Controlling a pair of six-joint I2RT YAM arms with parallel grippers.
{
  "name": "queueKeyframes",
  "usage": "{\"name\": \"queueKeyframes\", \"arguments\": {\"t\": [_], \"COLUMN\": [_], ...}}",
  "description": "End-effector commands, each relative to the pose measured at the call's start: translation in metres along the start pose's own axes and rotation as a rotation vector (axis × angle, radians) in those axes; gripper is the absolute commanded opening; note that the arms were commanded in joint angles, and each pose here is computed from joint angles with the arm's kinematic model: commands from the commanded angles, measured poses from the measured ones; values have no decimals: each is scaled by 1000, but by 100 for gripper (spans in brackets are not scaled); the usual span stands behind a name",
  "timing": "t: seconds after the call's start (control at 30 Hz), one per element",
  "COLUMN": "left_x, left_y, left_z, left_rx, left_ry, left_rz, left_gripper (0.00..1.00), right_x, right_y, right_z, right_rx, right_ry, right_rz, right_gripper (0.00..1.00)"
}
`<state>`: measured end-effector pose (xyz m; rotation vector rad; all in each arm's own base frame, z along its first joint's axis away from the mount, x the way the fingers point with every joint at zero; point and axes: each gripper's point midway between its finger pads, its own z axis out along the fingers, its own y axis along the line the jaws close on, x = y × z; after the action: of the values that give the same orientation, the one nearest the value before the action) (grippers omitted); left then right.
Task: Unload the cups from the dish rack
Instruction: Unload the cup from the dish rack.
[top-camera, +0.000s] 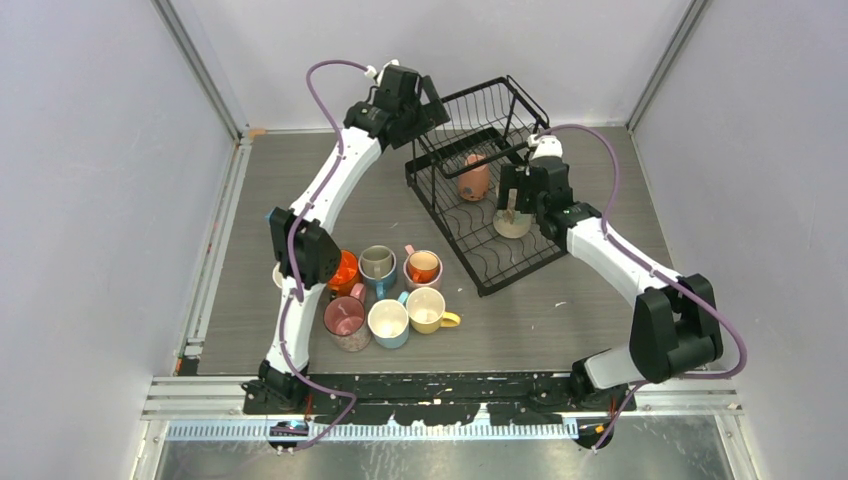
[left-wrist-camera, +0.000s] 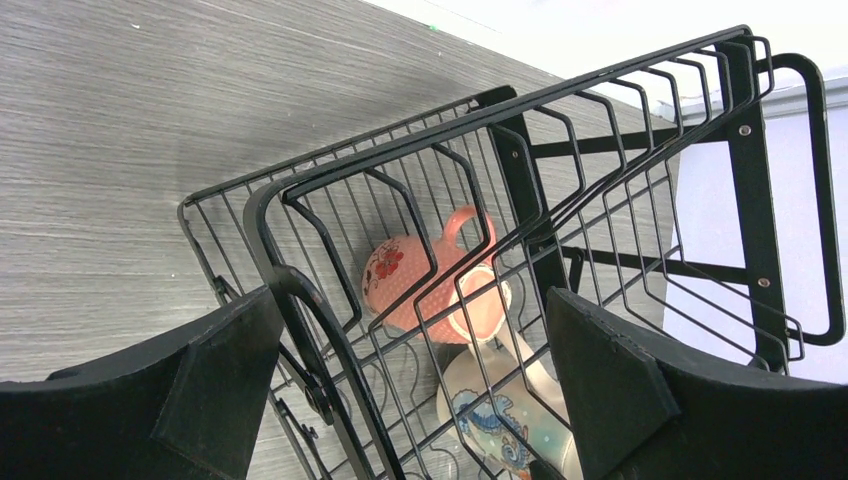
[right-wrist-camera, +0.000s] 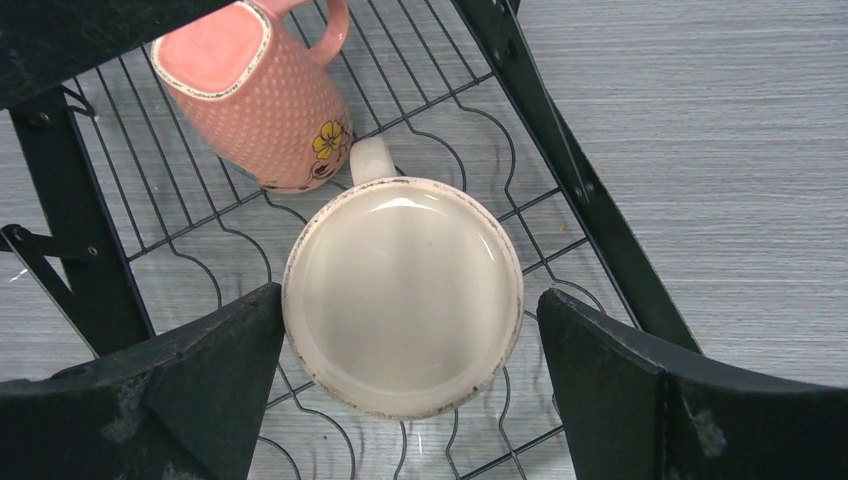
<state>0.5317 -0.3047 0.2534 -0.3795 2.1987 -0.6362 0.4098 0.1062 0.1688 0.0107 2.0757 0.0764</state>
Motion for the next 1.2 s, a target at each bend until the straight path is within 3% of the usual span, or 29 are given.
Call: {"name": "queueKeyframes", "arguments": {"t": [0.0, 0.7, 1.17], "left_x": [46, 21, -7], "left_y": [-29, -9, -5], "left_z": [1, -11, -30], "left_rx": [159, 144, 156], "left_ry": [197, 153, 103], "left_rz": [13, 29, 20], "left_gripper": [100, 100, 100], "right_x": [-22, -13, 0], "right_y": [7, 3, -3], "right_z": [1, 21, 28], "right_rx": [-19, 3, 33], "right_ry": [-39, -17, -15], "right_rz": [-13, -19, -18], "right_gripper": [100, 100, 92]}}
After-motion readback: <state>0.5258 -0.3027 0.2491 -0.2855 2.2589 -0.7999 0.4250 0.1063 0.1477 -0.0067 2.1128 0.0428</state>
